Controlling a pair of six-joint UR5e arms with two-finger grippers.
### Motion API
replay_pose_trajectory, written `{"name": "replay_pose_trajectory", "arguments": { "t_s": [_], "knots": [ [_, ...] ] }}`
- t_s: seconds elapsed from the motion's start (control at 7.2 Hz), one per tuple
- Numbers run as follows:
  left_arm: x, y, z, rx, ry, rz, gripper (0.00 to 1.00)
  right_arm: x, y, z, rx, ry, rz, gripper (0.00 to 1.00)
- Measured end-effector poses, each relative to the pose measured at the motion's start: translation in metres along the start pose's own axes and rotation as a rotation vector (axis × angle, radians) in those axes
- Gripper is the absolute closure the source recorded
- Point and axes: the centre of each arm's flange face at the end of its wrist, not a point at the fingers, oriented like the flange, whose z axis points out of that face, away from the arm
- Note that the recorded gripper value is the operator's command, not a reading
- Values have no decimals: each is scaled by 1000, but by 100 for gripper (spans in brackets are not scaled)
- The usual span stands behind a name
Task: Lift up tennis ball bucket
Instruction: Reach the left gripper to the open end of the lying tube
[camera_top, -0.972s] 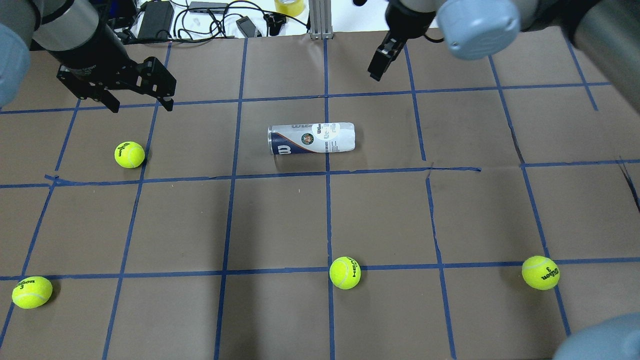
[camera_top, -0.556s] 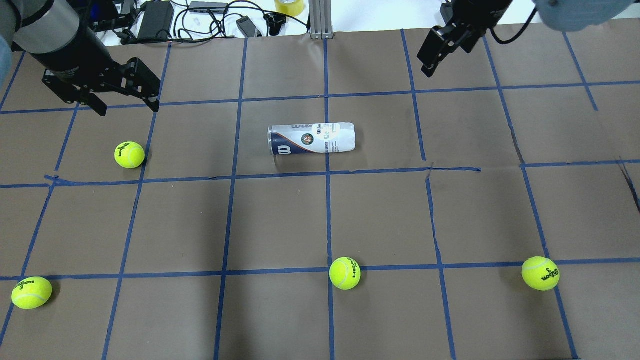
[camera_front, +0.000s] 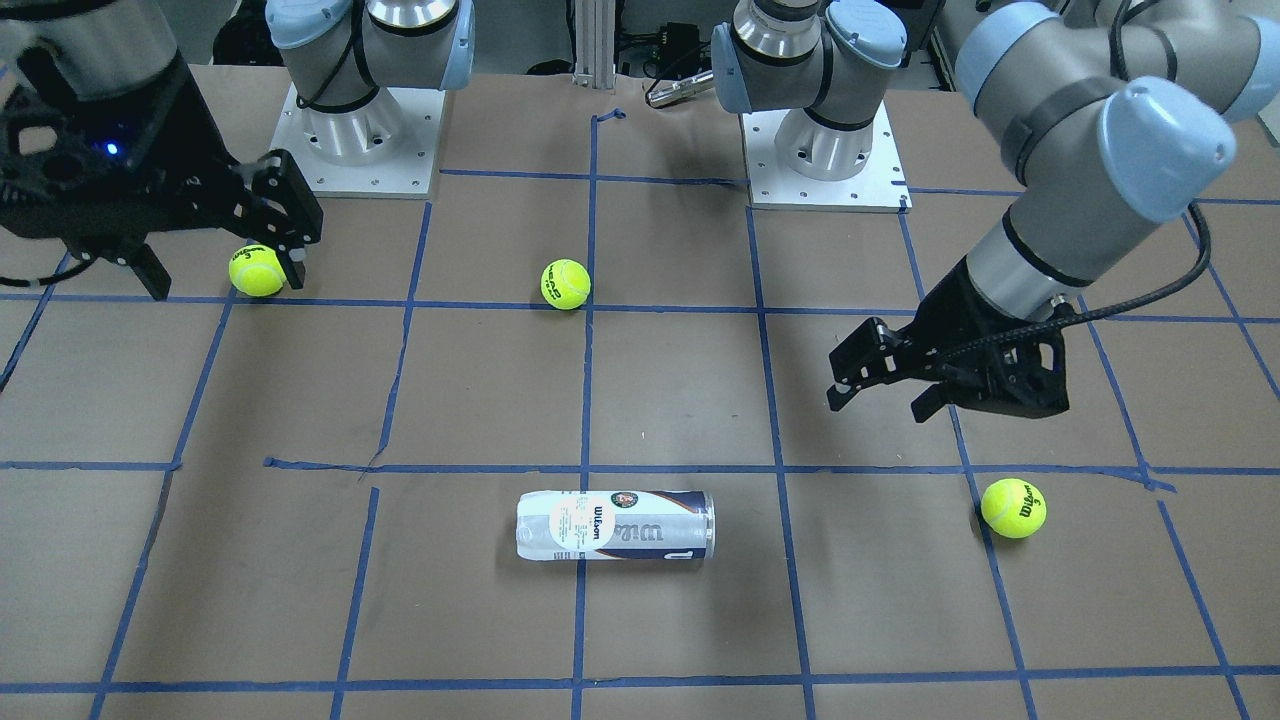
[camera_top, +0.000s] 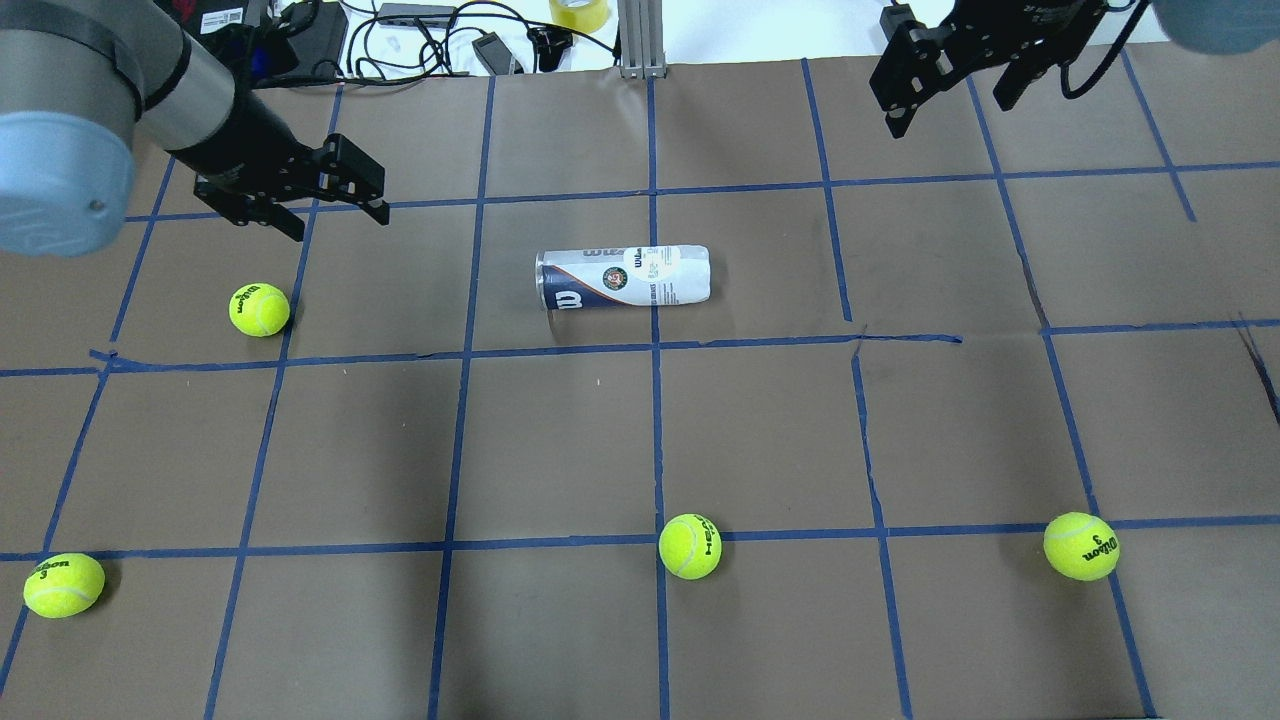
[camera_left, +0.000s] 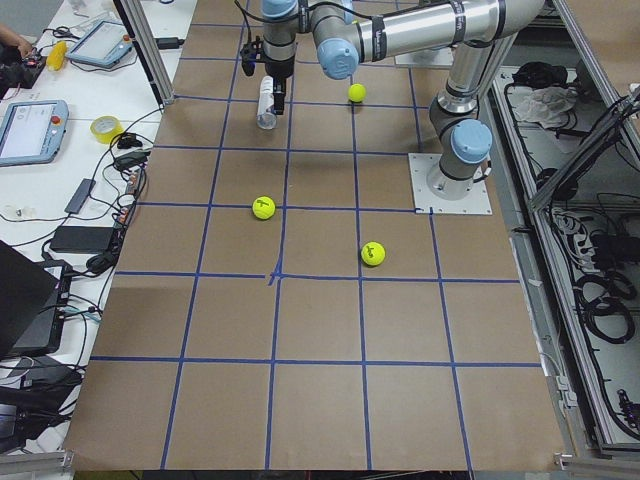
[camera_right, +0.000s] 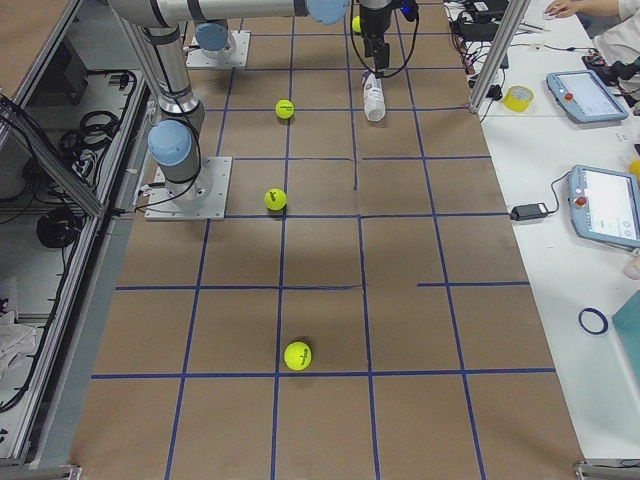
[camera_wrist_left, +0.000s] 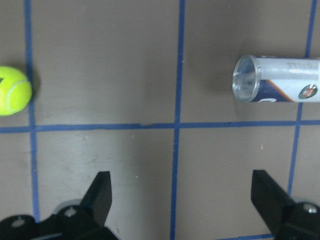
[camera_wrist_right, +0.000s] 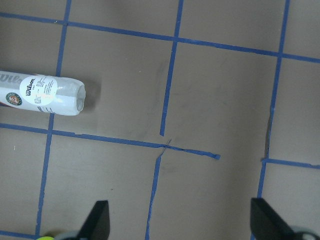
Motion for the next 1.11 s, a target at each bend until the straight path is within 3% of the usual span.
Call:
{"name": "replay_pose_trajectory", "arguments": {
  "t_s": [0.28, 0.56, 1.11],
  "knots": [
    [-8, -16, 45, 15, 85, -13, 0, -1, 11, 0, -21, 7, 85, 0],
    [-9, -30, 88, 14, 199, -50, 0, -1, 13, 2, -28, 5, 93, 0],
    [17, -37, 169, -31, 327, -17, 0, 0, 14, 7, -44, 19, 90, 0]
  ]
}}
